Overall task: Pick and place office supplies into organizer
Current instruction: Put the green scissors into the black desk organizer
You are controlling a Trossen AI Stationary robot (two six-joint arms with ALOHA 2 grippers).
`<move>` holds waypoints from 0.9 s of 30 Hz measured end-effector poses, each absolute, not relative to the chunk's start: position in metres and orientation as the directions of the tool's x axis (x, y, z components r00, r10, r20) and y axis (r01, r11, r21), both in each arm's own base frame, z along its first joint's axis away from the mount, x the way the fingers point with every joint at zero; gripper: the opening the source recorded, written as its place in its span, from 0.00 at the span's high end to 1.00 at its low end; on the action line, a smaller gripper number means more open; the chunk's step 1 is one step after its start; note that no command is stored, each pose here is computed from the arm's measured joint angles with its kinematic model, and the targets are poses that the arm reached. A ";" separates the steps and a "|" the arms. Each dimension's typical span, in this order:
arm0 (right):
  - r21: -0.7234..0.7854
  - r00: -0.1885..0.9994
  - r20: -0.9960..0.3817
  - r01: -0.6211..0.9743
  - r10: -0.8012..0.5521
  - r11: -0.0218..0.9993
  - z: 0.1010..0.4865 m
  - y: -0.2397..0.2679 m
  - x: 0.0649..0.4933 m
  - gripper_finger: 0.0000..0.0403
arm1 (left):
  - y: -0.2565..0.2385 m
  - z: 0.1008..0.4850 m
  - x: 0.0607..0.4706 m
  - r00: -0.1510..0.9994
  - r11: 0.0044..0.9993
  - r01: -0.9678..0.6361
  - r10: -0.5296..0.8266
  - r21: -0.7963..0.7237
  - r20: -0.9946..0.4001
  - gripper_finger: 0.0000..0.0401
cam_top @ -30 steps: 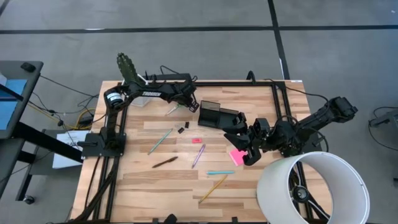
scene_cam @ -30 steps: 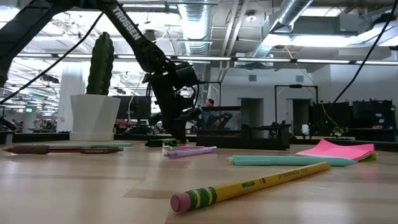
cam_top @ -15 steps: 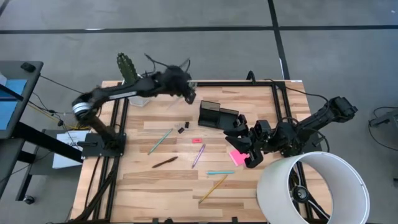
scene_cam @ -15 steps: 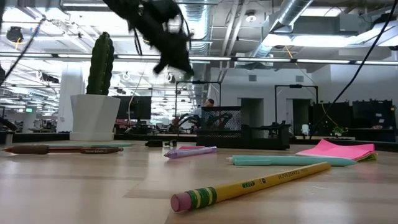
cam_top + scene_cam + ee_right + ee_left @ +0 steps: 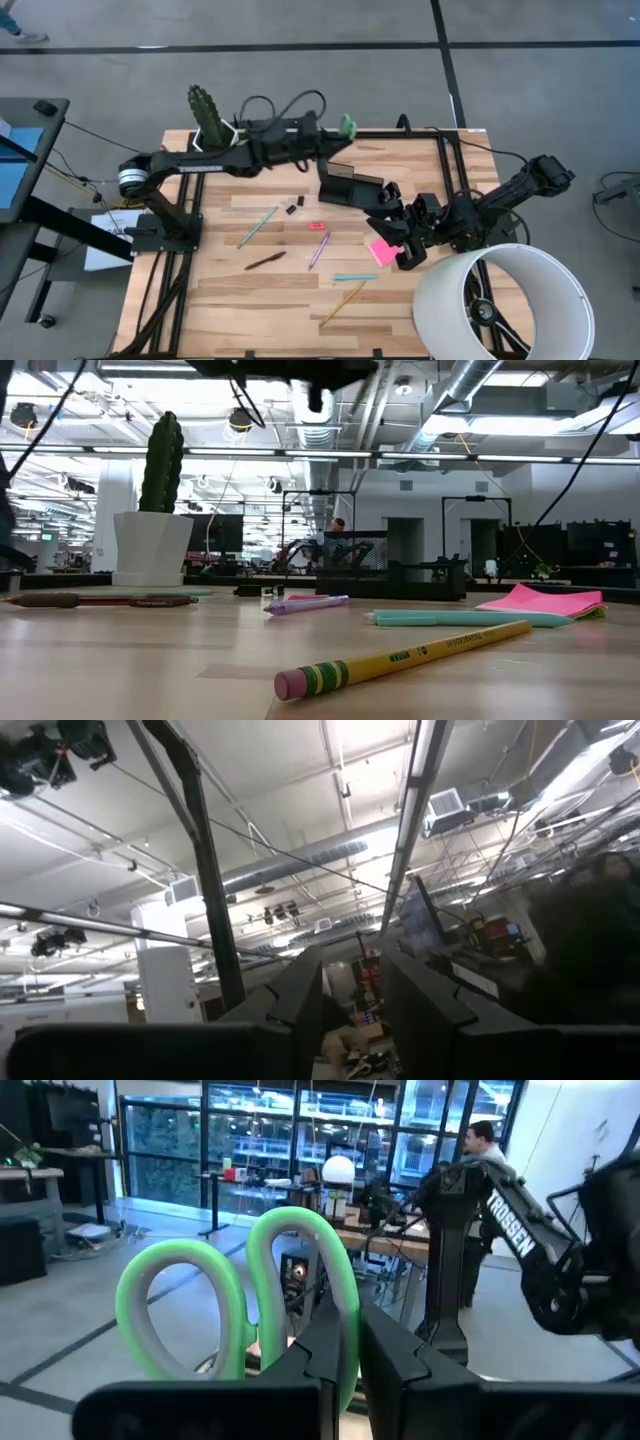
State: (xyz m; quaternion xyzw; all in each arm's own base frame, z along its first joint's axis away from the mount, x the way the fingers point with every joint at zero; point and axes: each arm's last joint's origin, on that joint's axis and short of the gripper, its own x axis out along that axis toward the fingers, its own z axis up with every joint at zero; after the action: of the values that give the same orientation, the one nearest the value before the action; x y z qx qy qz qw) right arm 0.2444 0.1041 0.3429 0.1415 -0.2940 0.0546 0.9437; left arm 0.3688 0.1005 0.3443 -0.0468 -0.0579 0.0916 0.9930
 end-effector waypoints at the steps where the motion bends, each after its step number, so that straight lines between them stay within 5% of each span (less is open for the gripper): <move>1: 0.237 0.818 0.575 -0.191 0.022 0.953 0.343 0.105 0.244 0.76 | 0.101 0.337 0.375 0.977 0.977 -0.178 0.190 -0.113 0.099 0.99; 11: 0.164 0.794 0.601 -0.231 0.089 0.959 0.346 0.127 0.230 0.76 | 0.115 0.272 0.416 0.972 0.977 -0.185 0.197 -0.105 0.127 0.99; 27: 0.107 0.786 0.606 -0.232 0.122 0.967 0.347 0.138 0.224 0.76 | 0.122 0.196 0.434 0.960 0.967 -0.246 0.235 -0.064 -0.151 0.97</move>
State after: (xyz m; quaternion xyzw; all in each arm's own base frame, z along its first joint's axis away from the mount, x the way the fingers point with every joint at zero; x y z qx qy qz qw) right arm 0.2238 0.1376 0.3465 0.0880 -0.3132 0.0942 0.9409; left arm 0.4340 0.1222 0.1963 -0.0410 0.0712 0.1215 0.9892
